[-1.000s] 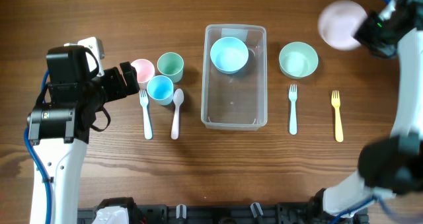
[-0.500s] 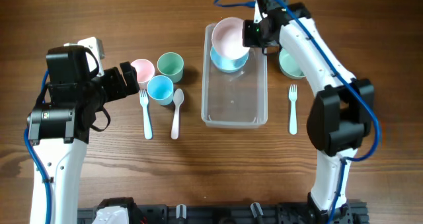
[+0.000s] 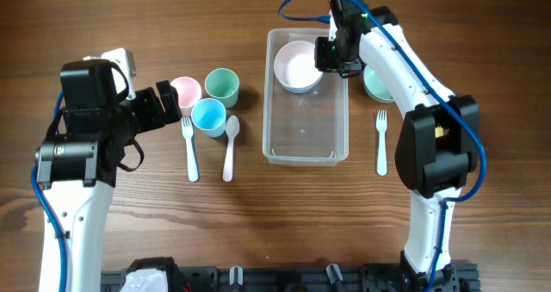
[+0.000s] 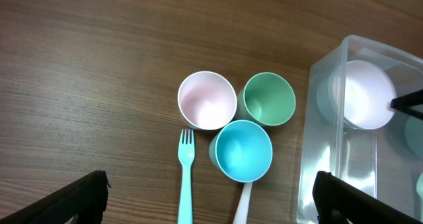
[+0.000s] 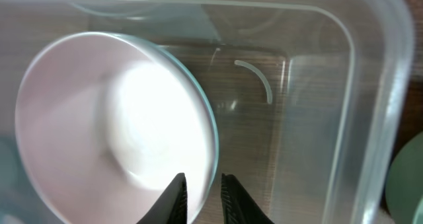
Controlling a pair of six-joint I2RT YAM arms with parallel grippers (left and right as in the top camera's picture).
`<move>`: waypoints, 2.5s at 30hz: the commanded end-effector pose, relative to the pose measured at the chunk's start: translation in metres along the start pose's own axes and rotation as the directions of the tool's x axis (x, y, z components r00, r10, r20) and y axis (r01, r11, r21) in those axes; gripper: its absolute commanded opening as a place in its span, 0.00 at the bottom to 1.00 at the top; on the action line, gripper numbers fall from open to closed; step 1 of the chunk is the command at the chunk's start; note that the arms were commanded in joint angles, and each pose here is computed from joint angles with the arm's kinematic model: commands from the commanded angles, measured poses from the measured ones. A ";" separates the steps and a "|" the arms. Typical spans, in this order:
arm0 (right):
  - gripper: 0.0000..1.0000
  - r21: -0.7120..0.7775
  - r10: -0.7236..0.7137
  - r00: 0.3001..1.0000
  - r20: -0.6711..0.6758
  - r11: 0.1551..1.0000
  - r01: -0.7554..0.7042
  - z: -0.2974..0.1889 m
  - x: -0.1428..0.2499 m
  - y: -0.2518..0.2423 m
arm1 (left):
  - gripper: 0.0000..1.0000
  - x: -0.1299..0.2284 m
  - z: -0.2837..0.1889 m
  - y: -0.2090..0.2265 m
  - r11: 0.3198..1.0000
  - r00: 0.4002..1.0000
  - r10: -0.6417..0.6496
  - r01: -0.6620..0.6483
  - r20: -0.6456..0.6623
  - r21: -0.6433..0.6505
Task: Pack container
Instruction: 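Lower the bowls into the clear container and open the right gripper, then grasp the green bowl rim with the right gripper, then place the green bowl into the stacked bowls in the container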
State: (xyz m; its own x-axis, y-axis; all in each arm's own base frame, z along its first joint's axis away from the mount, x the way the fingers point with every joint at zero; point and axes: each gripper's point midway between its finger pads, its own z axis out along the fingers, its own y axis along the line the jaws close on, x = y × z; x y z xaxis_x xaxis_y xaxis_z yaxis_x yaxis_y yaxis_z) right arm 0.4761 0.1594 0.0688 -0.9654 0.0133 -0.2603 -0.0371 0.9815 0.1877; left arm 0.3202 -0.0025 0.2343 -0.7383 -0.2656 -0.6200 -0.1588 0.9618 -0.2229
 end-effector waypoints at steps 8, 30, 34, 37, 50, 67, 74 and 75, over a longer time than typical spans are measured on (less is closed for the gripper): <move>0.41 0.055 0.052 0.929 0.366 0.996 -0.077 -0.201 -0.048 -0.057 | 1.00 -0.007 -0.003 0.001 1.000 1.000 0.013 -0.013 0.019 -0.006; 0.32 0.185 0.357 0.922 -0.148 0.926 -0.329 0.001 0.065 -0.206 | 1.00 -0.007 -0.003 0.001 1.000 1.000 0.013 -0.013 0.019 -0.006; 0.09 0.193 0.366 0.921 -0.133 0.921 -0.338 0.009 0.068 -0.209 | 1.00 -0.007 -0.003 0.001 1.000 1.000 0.013 -0.013 0.019 -0.006; 0.04 0.190 0.338 0.937 -0.089 0.929 -0.317 -0.007 0.053 -0.209 | 1.00 -0.007 -0.003 0.001 1.000 1.000 0.013 -0.013 0.019 -0.006; 0.05 -0.007 -0.222 0.918 0.329 0.971 0.238 -0.161 -0.017 0.030 | 1.00 -0.007 -0.003 0.001 1.000 1.000 0.013 -0.013 0.019 -0.006; 0.58 -0.058 -0.204 0.973 0.111 0.976 0.211 0.000 -0.016 0.018 | 1.00 -0.007 -0.003 0.001 1.000 1.000 0.013 -0.013 0.019 -0.006; 0.68 -0.059 -0.170 0.941 0.294 0.979 0.195 -0.150 -0.040 0.016 | 1.00 -0.007 -0.003 0.001 1.000 1.000 0.013 -0.013 0.019 -0.006; 0.69 -0.052 -0.151 0.939 0.310 0.983 0.175 -0.173 -0.035 0.006 | 1.00 -0.007 -0.003 0.001 1.000 1.000 0.013 -0.013 0.019 -0.006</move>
State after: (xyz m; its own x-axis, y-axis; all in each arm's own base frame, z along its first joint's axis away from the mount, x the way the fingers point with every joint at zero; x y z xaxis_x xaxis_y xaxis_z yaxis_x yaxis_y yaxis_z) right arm 0.4738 0.1616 0.1386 -0.9033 -0.1514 -0.4014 -0.2387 0.9548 0.1770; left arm 0.3201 -0.0025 0.2342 -0.7385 -0.2659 -0.6196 -0.1592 0.9617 -0.2231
